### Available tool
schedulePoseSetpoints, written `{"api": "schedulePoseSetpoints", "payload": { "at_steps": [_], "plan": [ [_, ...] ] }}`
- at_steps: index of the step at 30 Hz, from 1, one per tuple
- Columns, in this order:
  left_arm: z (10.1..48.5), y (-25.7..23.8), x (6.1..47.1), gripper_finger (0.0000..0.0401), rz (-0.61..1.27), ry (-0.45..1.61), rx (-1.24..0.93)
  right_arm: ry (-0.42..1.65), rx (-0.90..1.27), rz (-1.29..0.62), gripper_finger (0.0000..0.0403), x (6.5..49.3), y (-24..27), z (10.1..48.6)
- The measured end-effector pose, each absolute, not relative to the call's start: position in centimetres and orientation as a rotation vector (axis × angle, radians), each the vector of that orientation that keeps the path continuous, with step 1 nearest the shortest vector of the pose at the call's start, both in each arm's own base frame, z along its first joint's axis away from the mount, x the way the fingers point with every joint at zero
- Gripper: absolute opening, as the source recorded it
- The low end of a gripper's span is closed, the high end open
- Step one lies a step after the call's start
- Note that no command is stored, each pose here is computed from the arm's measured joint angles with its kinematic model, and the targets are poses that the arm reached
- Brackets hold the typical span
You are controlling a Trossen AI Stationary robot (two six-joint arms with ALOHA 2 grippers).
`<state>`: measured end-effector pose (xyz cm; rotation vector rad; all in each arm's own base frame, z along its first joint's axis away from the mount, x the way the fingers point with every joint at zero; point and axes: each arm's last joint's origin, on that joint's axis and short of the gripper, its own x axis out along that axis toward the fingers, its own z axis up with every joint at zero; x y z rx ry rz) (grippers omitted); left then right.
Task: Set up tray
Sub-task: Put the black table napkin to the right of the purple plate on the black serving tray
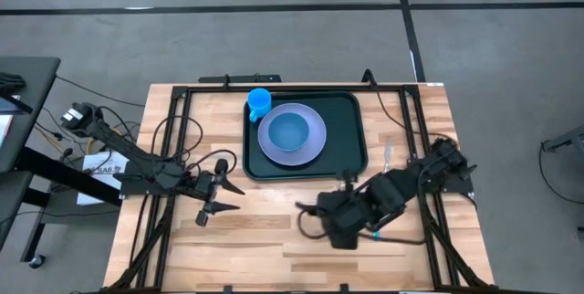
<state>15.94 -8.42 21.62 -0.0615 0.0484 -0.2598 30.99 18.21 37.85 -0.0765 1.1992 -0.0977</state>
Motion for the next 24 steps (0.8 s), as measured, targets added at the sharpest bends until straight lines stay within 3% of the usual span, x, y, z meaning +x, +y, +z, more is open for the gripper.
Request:
{"api": "schedulePoseSetpoints", "payload": {
  "at_steps": [10, 15, 24],
  "plan": [
    [21.7, -9.1, 15.5, 0.018, -0.287, 0.041, -0.063, 1.149, -0.039, -0.187, 0.0, 23.2, 13.7, 39.8],
    [21.7, -9.1, 15.6, 0.018, -0.272, 0.038, -0.065, 1.035, -0.193, -0.257, 0.0, 21.5, 10.2, 41.5],
    [21.0, -9.5, 16.0, 0.018, -0.275, 0.08, -0.079, 0.977, -0.289, -0.426, 0.0, 19.4, 3.1, 44.1]
  ]
}}
